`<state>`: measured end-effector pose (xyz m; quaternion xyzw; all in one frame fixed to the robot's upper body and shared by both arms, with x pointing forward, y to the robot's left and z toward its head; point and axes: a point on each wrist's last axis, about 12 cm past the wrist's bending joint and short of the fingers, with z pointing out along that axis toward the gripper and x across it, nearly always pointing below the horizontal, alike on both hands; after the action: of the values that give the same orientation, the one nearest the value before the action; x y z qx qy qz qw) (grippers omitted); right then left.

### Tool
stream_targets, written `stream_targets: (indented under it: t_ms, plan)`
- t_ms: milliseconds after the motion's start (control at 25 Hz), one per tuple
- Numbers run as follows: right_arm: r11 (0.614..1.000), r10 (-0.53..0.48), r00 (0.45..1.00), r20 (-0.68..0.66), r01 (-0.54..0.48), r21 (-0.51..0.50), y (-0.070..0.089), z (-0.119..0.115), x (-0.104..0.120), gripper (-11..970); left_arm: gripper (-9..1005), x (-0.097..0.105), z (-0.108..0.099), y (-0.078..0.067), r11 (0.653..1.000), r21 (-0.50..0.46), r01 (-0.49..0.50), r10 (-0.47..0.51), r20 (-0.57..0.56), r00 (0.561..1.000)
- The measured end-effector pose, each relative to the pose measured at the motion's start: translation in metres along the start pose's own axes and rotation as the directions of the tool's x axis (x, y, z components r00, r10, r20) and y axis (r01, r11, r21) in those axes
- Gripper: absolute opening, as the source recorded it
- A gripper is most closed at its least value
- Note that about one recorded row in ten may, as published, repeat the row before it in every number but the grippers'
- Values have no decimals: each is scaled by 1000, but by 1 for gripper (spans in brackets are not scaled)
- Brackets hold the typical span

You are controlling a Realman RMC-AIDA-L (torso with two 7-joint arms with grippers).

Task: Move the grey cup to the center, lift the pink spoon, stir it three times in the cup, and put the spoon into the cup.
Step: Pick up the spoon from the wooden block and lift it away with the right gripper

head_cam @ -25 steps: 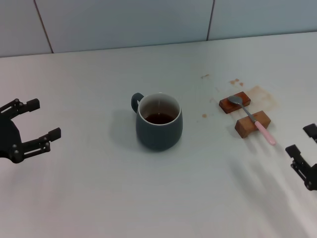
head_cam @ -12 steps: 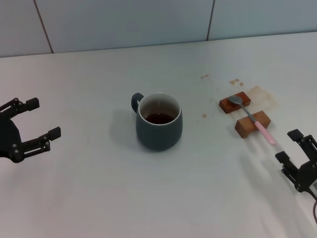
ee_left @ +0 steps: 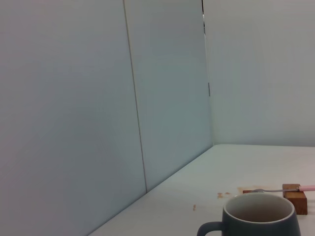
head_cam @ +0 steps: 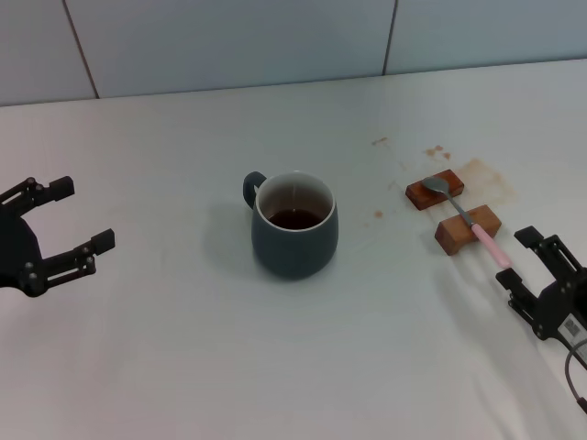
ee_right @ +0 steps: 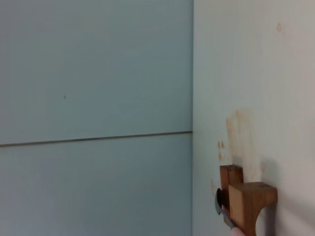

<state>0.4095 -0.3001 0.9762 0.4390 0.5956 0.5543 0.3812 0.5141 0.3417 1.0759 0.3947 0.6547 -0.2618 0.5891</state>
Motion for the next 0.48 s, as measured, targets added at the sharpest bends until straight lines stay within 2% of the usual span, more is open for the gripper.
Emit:
stream_targets:
  t_ms: [480]
  plan:
    - [1000, -5, 1000, -18, 6, 20, 2, 15, -4, 809, 849, -2, 0, 1, 1000, -18, 2, -1, 20, 1000]
